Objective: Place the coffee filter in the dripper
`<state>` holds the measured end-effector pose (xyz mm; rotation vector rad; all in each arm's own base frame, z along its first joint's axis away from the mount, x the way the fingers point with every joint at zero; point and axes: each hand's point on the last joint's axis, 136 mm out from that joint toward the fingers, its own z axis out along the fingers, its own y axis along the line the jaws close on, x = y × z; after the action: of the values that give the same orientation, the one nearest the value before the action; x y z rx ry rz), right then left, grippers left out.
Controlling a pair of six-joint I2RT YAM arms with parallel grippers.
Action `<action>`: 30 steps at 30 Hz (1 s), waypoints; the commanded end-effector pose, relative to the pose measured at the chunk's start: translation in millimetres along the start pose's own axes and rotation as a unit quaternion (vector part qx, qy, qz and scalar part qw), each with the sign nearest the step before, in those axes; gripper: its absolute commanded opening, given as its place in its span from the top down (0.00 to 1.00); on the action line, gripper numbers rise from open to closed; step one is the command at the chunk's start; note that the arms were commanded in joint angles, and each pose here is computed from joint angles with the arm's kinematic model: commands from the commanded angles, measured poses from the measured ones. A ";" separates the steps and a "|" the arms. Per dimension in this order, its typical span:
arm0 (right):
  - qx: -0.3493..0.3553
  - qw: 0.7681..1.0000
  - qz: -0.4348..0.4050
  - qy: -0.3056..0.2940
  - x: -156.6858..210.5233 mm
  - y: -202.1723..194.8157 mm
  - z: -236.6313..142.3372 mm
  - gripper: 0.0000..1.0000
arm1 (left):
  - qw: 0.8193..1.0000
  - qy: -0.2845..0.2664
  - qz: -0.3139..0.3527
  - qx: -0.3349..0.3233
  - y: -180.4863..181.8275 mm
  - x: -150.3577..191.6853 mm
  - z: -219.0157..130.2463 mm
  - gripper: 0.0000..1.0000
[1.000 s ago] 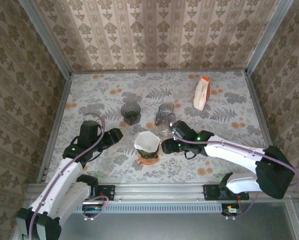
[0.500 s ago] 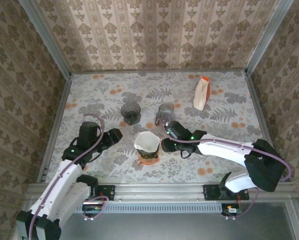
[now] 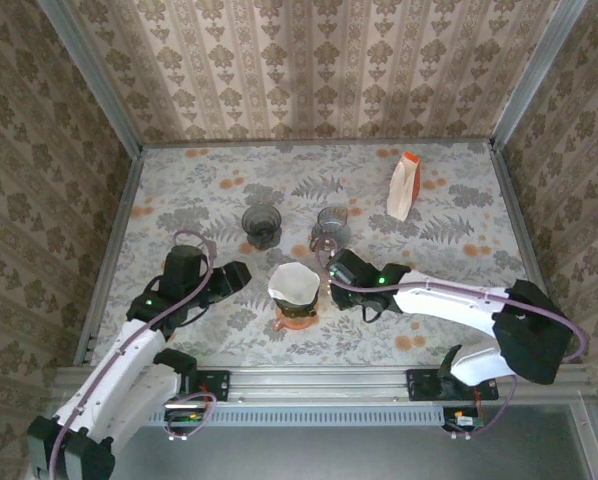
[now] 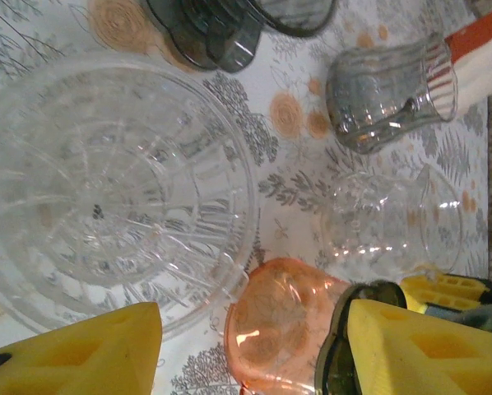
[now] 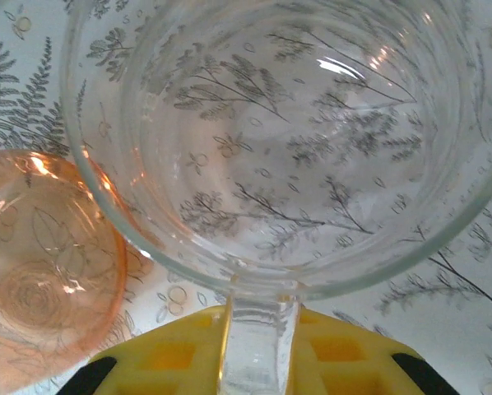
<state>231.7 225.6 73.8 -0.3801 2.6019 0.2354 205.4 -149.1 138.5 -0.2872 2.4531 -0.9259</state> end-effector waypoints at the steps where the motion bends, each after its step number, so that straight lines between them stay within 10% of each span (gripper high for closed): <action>1: 0.034 0.999 0.019 -0.007 8.8 -19.4 -18.2 0.80 | 1.000 0.025 0.004 -0.010 5.0 17.5 3.4 0.37; 19: 0.068 0.995 0.071 0.031 75.7 -50.2 -42.5 0.78 | 0.996 0.087 0.012 -0.035 22.6 63.7 -2.0 0.43; 30: 0.053 0.995 0.083 0.015 71.8 -46.2 -47.1 0.54 | 0.992 0.121 0.024 -0.041 26.3 86.8 -0.2 0.45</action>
<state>165.3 161.2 72.0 -0.1572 2.6735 0.1734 134.7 -163.9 92.7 -0.1268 2.6945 -0.9078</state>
